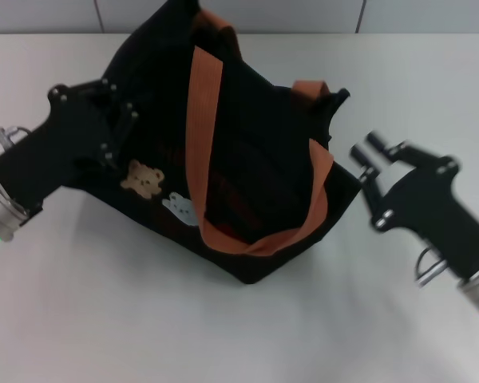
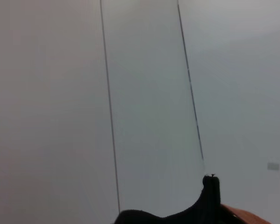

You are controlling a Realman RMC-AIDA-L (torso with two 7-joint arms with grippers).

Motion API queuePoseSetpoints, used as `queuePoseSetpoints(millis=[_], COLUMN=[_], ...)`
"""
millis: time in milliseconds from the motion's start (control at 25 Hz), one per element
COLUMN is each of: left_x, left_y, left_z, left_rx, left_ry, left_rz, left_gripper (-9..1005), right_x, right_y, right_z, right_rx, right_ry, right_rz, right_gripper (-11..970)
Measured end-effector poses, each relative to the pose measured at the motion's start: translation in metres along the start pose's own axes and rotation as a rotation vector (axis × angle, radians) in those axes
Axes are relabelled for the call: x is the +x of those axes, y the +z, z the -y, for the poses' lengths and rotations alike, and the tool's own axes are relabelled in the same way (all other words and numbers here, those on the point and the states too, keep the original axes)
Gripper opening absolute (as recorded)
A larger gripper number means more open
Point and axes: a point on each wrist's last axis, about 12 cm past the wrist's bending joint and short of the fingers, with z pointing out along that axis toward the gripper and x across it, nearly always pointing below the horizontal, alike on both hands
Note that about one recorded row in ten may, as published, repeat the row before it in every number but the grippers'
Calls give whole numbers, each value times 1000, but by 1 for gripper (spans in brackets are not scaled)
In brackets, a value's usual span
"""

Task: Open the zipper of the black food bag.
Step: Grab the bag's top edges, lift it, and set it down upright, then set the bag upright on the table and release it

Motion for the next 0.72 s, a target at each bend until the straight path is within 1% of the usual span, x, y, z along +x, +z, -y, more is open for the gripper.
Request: queuePoseSetpoints(millis=[160,240,280,360,480,560,600,640,680,720], left_x=[13,22,22,29,33,31,27,21,21,19], left_y=[-5,-4,-4,2,4,-3,-10,-25,-25,-33], left_z=[9,17,17,22,26,30,32,34,34,35], left_rx=[-59,-104,-104,-125,-155,-183,-208,-276,-276,-311], left_ry=[-22,-82,-82,-132,-160,-146,-132,-122,-122,-124], left_rz=[-28,-39,-39,-58,-64,-25,15,85,85,110], left_gripper=[101,105,109,118,130,139,143,182,221,260], right_x=[1,2,4,5,5,6,6,7,7,7], right_y=[-2,-2,-1,-1,1,0,-1,-1,-1,-2], right_z=[20,30,36,39,43,46,47,48,49,50], right_rx=[79,118,141,149,159,165,168,170,171,172], right_ry=[166,239,286,307,348,369,378,390,404,418], right_rz=[18,18,13,12,15,14,12,11,11,10], right_gripper=[167,205,224,262,403,497,530,563,596,629])
